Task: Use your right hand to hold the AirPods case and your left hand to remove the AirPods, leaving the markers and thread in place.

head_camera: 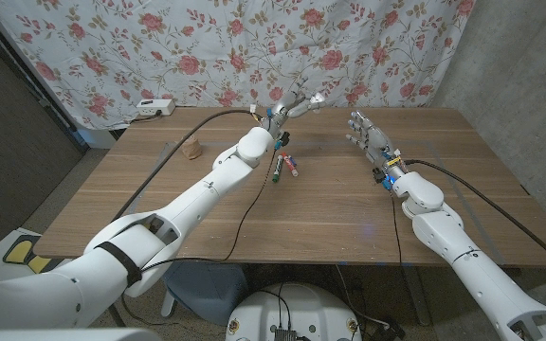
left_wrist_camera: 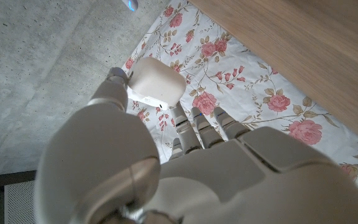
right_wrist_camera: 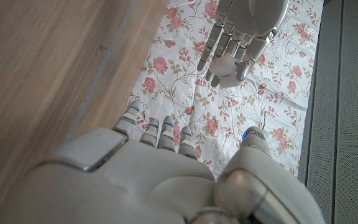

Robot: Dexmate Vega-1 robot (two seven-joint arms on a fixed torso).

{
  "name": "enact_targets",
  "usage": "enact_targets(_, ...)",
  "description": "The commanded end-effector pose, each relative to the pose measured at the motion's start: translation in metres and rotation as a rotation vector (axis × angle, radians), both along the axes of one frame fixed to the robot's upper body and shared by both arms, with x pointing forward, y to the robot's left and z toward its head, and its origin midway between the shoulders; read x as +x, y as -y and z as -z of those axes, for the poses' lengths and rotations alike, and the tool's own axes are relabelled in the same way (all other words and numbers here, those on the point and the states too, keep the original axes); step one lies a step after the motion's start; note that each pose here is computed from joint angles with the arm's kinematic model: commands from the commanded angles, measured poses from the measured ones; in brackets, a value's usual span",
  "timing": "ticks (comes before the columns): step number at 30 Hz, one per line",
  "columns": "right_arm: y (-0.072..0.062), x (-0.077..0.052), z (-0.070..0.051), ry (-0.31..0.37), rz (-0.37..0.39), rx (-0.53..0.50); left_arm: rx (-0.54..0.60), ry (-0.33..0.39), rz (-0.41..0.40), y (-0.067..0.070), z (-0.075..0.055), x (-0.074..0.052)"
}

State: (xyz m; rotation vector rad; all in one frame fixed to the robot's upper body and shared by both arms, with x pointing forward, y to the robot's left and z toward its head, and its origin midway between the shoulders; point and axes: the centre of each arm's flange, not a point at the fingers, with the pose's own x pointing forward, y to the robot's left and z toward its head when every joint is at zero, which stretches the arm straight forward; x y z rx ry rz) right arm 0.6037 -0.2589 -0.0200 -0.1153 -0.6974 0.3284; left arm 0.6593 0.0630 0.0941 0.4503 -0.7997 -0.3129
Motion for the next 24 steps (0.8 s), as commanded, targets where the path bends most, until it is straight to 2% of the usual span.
enact_targets(1, -0.012, -0.012, -0.002, 0.017, 0.031, -0.022, -0.038, -0.017, 0.031, -0.003, 0.003, -0.001)
enact_targets(6, -0.016, -0.015, -0.001, 0.028, 0.036, -0.029, -0.043, -0.021, 0.012, -0.005, 0.003, -0.003)
enact_targets(7, -0.016, -0.016, -0.002, 0.031, 0.040, -0.032, -0.050, -0.027, 0.028, -0.005, 0.004, -0.002)
enact_targets(8, -0.017, -0.018, -0.002, 0.035, 0.056, -0.036, -0.096, -0.019, -0.014, -0.006, 0.006, -0.006)
enact_targets(9, -0.017, -0.018, -0.002, 0.035, 0.058, -0.036, -0.098, -0.020, -0.018, -0.006, 0.006, -0.006)
enact_targets(12, -0.018, -0.021, -0.001, 0.046, 0.075, -0.041, -0.098, -0.008, -0.012, -0.006, 0.004, -0.007)
enact_targets(16, -0.020, -0.022, 0.002, 0.086, 0.129, -0.041, -0.117, -0.029, 0.010, -0.006, 0.006, -0.005)
enact_targets(22, -0.023, -0.021, 0.004, 0.110, 0.170, -0.044, -0.117, -0.049, 0.031, -0.004, 0.006, -0.002)
enact_targets(24, -0.024, -0.021, 0.003, 0.118, 0.191, -0.073, -0.126, -0.062, 0.043, -0.003, 0.007, -0.001)
